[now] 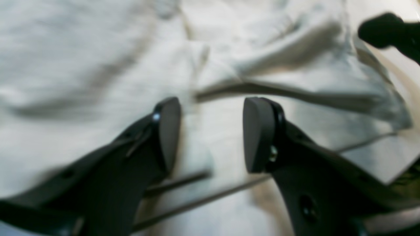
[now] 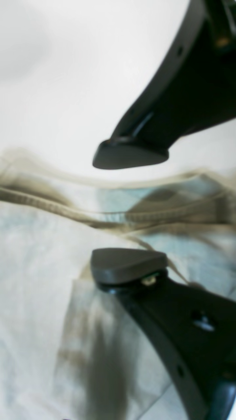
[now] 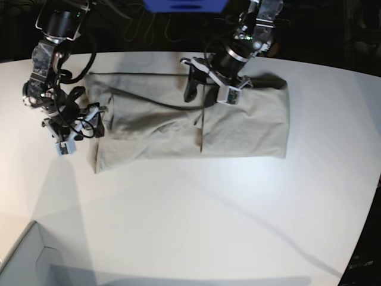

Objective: Layout the t-shirt on the table in an organized manner, then fold the t-shirt properly
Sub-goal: 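Release the shirt end with the left gripper and move it to the shirt's middle, then press and fold the shirt end over at the middle with the left gripper, then hold the shirt end with the right gripper while the left gripper waits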

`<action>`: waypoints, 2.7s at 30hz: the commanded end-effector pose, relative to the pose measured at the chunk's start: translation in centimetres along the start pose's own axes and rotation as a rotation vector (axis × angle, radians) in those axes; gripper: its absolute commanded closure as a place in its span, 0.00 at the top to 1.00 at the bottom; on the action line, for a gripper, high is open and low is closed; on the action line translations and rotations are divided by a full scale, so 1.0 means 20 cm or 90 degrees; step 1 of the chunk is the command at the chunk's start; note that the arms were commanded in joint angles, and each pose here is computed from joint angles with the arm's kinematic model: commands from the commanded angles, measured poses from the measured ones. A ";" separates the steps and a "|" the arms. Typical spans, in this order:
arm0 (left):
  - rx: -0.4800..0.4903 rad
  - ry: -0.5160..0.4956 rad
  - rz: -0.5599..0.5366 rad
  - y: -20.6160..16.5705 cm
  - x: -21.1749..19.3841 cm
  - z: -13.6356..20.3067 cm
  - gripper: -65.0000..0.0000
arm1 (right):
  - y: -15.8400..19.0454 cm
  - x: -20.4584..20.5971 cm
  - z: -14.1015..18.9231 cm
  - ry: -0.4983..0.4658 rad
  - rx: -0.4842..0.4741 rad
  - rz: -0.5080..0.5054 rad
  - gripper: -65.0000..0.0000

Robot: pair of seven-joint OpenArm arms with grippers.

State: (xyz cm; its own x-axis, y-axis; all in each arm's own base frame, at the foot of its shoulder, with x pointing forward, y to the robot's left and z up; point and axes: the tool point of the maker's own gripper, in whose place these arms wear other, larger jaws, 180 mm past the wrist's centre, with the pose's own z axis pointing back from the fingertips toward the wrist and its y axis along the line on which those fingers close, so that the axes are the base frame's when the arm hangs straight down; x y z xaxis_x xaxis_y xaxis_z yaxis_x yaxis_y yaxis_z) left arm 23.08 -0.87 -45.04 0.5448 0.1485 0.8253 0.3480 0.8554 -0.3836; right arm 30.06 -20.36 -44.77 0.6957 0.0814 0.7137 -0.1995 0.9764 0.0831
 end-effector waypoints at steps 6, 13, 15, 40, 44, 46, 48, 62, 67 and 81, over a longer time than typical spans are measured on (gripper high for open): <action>-0.030 -0.058 0.039 -0.16 0.12 -0.06 0.47 | -0.02 0.10 0.01 -0.038 -0.004 0.005 0.59; -0.028 -0.094 0.024 -0.15 0.23 -0.02 0.47 | -0.02 0.10 0.01 -0.036 -0.003 0.005 0.59; -0.024 -0.094 0.005 -0.12 0.24 0.02 0.47 | -0.01 0.09 0.01 -0.034 -0.001 0.003 0.59; 0.177 -0.227 0.092 0.69 0.55 0.48 0.47 | 0.02 0.03 0.01 -0.010 0.014 0.025 0.59; 0.196 -0.237 0.091 0.74 0.57 0.51 0.47 | -0.02 0.01 0.01 -0.001 0.008 0.027 0.59; 0.196 -0.237 0.091 0.74 0.57 0.51 0.47 | -0.09 0.00 0.00 0.005 -0.030 0.006 0.59; 0.196 -0.237 0.089 0.74 0.57 0.51 0.47 | -0.09 -0.03 -0.01 0.014 -0.032 -0.002 0.59; 0.199 -0.233 0.090 0.75 0.56 0.51 0.47 | 0.03 -0.05 -0.02 0.014 0.025 0.008 0.59; 0.199 -0.235 0.089 0.75 0.57 0.50 0.47 | 0.03 -0.06 -0.02 0.018 0.025 0.006 0.59; 0.198 -0.236 0.088 0.75 0.57 0.50 0.47 | 0.09 -0.05 -0.05 0.020 0.045 0.021 0.53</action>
State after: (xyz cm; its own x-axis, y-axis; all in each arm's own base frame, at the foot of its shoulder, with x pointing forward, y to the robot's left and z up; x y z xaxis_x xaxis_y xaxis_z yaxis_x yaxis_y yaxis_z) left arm 26.36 18.42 -38.42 0.2835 0.3901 0.8760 -0.0011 0.9136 -0.4065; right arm 28.96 -18.99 -46.84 0.7323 0.1124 0.6717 -0.2418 0.9649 0.1022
